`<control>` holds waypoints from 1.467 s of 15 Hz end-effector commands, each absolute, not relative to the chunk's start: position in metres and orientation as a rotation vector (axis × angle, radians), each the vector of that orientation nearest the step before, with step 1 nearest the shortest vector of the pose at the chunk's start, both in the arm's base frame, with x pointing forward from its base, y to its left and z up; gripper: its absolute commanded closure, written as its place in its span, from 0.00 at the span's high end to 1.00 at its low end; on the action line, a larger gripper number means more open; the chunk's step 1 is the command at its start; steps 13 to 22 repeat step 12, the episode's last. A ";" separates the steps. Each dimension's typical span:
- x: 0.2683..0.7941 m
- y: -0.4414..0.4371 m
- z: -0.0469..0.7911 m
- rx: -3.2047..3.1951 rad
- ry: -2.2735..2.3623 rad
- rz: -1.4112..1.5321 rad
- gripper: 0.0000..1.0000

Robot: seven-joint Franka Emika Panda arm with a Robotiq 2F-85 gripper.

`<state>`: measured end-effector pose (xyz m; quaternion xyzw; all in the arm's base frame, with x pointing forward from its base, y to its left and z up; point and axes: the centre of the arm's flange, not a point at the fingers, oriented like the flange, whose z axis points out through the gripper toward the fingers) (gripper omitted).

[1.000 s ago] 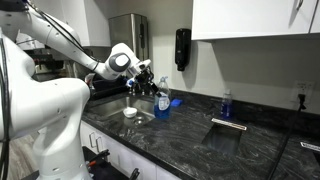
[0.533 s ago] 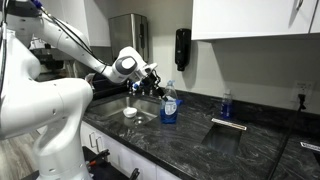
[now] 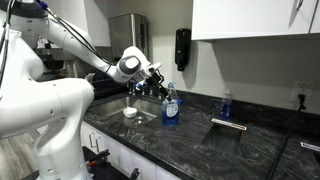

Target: Pick the soap bottle and put it on the right of the counter

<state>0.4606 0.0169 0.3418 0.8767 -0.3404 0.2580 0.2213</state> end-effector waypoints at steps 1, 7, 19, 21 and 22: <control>0.468 0.008 0.347 2.409 -0.955 0.714 0.84; 0.465 0.006 0.358 2.531 -0.927 0.671 1.00; 0.459 -0.002 0.388 2.676 -0.880 0.616 1.00; 0.459 -0.002 0.388 2.676 -0.880 0.616 1.00; 0.459 -0.002 0.388 2.676 -0.880 0.616 1.00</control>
